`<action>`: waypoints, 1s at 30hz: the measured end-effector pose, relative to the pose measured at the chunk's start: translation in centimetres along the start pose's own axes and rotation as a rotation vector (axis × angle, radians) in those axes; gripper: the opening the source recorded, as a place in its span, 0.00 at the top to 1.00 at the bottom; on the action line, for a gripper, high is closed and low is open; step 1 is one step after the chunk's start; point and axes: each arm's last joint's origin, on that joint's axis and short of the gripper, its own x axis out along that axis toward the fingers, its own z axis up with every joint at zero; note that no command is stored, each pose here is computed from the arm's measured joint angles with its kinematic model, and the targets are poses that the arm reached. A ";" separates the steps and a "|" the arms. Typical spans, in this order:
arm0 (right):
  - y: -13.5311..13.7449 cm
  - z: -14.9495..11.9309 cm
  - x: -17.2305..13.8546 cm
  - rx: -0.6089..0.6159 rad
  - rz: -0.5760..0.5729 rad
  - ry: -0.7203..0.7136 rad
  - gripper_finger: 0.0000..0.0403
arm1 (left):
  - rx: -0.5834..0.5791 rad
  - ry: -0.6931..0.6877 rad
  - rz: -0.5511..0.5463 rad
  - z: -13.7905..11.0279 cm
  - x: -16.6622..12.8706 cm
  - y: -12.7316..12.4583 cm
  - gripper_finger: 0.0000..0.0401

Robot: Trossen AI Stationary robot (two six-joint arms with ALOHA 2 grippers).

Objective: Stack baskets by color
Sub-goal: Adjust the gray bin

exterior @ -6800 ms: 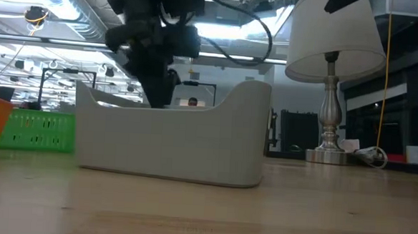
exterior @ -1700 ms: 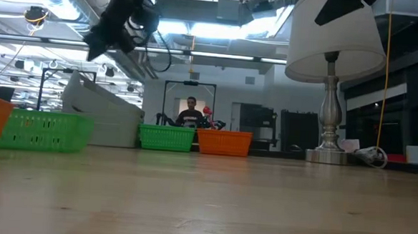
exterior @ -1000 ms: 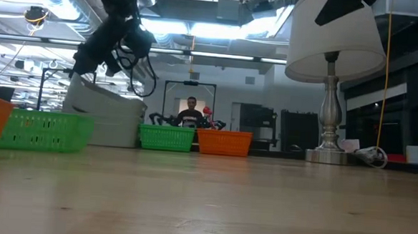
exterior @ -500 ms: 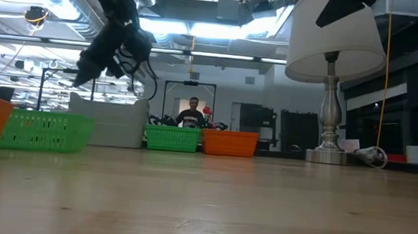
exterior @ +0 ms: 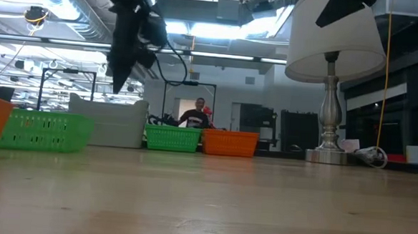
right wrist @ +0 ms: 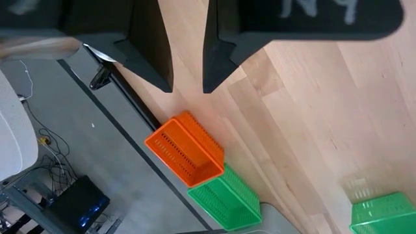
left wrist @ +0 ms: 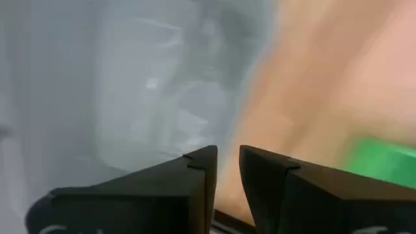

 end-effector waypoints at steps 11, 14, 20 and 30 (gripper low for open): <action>0.0 -0.1 0.0 -0.005 0.000 0.010 0.79 | -0.138 0.176 0.146 -3.4 6.2 2.1 0.95; 0.0 -0.1 0.0 -0.005 0.000 0.010 0.79 | -0.176 0.216 0.218 -4.1 6.7 2.9 0.98; 0.0 -0.1 0.0 -0.004 0.000 0.010 0.79 | -0.188 0.278 0.367 -4.9 6.7 4.6 0.99; 0.0 -0.1 0.0 -0.002 0.000 0.010 0.79 | -0.238 0.261 0.437 -4.9 6.8 5.4 1.00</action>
